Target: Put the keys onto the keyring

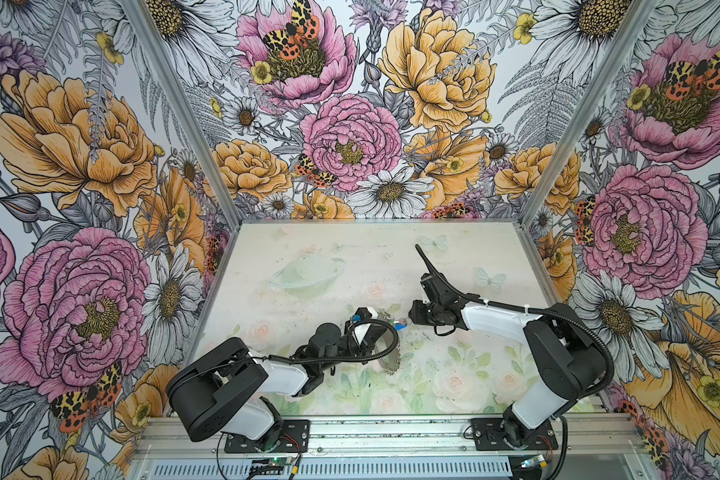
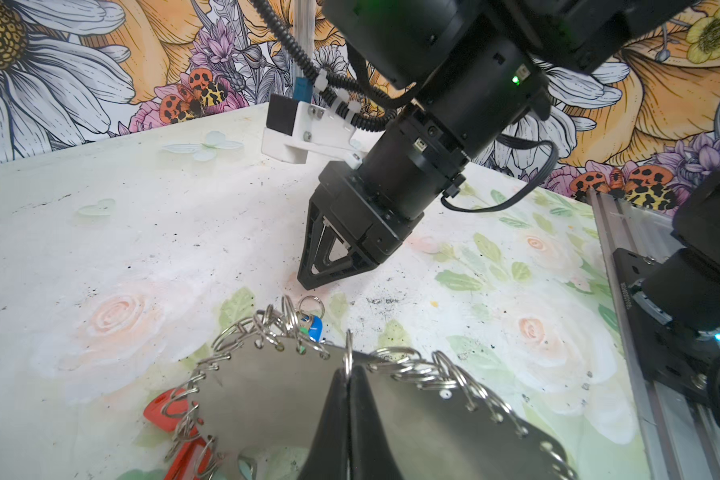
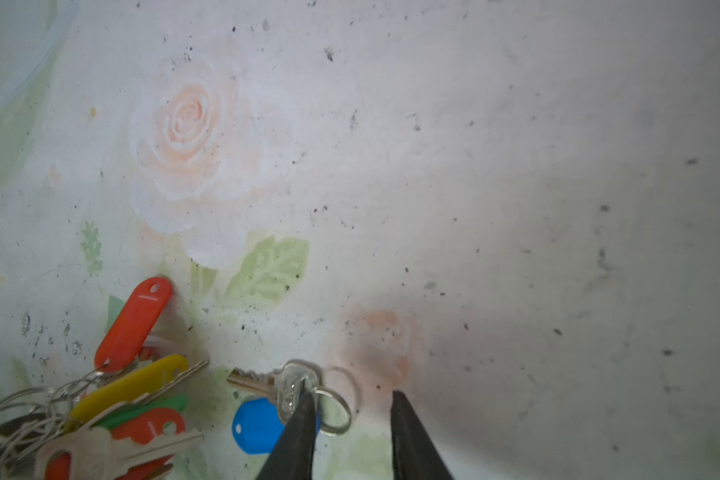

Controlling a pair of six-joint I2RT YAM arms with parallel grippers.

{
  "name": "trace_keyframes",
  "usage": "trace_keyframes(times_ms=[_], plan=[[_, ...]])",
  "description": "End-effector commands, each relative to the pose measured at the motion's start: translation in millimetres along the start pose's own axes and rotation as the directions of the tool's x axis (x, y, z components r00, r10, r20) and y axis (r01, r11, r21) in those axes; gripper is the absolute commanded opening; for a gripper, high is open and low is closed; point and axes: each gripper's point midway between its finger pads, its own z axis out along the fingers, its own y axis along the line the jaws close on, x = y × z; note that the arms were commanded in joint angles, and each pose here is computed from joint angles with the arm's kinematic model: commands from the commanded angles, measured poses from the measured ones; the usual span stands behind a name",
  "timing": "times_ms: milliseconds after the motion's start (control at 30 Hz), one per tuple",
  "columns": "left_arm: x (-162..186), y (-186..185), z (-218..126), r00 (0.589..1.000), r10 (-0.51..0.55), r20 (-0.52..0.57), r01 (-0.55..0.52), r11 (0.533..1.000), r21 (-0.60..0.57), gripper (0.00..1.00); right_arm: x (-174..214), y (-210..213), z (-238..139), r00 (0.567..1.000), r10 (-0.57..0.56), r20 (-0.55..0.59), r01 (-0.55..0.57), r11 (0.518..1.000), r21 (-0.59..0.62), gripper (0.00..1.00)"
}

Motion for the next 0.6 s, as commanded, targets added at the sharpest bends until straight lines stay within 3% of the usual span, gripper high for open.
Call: trace_keyframes(times_ms=[0,233,567], plan=[[23,2,-5,0.997,-0.015,-0.081,0.015,1.000,-0.002,0.00,-6,9,5,0.999,-0.033,0.006,0.033,0.999,-0.016,0.33],[24,2,-5,0.996,-0.013,-0.089,0.013,1.000,-0.003,0.00,4,15,15,0.999,-0.046,-0.029,0.046,0.999,-0.014,0.35],[25,3,-5,0.996,-0.014,-0.093,0.013,1.000,-0.011,0.00,6,25,10,0.998,-0.056,-0.027,0.055,0.998,-0.044,0.28]])
